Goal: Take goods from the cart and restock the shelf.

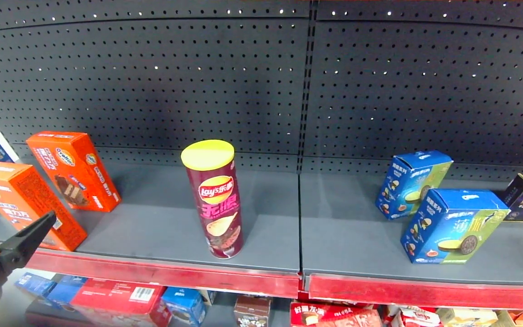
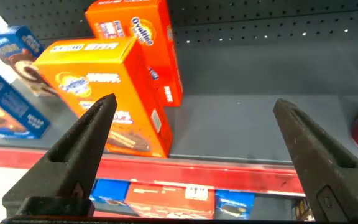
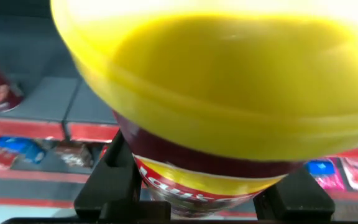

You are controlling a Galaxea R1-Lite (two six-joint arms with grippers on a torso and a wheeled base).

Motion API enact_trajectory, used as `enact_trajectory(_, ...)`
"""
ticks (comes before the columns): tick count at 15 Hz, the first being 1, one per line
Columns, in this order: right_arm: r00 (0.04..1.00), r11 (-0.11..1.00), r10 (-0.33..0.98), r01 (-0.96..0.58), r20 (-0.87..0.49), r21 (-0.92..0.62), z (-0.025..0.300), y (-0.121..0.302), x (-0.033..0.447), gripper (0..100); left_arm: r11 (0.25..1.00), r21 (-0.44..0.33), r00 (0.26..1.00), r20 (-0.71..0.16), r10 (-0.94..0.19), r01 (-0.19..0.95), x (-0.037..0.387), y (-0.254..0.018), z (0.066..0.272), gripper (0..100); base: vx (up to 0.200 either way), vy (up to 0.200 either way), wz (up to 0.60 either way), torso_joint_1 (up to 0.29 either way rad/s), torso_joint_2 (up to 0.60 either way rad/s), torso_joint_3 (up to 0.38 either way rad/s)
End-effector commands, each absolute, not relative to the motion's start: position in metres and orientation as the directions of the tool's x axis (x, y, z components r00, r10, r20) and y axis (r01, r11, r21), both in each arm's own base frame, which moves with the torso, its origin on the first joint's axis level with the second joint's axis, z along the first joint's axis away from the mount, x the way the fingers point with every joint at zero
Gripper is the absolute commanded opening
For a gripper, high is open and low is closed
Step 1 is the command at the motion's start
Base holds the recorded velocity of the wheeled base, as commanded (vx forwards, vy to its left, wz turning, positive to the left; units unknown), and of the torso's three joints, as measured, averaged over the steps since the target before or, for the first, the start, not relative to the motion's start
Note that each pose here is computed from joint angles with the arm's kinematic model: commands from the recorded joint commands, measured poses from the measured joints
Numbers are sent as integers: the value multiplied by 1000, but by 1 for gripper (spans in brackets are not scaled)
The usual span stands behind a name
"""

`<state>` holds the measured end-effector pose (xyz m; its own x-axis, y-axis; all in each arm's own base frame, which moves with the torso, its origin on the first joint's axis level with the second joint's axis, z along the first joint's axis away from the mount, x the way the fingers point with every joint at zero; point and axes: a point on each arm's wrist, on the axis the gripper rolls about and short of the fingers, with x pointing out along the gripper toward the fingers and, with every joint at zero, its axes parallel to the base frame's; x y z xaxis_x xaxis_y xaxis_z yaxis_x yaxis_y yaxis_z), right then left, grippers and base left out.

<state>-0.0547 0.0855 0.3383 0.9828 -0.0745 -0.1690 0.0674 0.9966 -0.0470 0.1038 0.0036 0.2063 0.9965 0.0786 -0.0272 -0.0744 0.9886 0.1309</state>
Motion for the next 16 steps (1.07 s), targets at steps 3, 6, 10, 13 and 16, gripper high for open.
enact_trajectory(3, 978, 995, 94, -97, -185, -10, 357, 58, -53, 0, 989, 130, 997, -28, 78, -74, 102, 4, 205, 100, 0, 0, 0, 0, 0, 0)
enact_trajectory(6, 950, 968, 248, -250, -187, 13, 363, 50, -63, 0, 988, 131, 996, -37, 86, -80, 102, 4, 202, 100, 0, 0, 0, 0, 0, 0)
enact_trajectory(10, 905, 930, 366, -366, -216, 37, 360, 46, -79, 0, 987, 136, 995, -47, 87, -80, 102, 4, 200, 100, 0, 0, 0, 0, 0, 0)
enact_trajectory(13, 923, 970, 227, -242, -312, -11, 363, 25, -66, 0, 983, 146, 991, -61, 118, -108, 103, 5, 197, 100, 0, 0, 0, 0, 0, 0)
enact_trajectory(16, 928, 997, 29, -55, -371, -59, 366, 8, -47, 0, 973, 175, 986, -53, 160, -149, 102, 6, 198, 100, 0, 0, 0, 0, 0, 0)
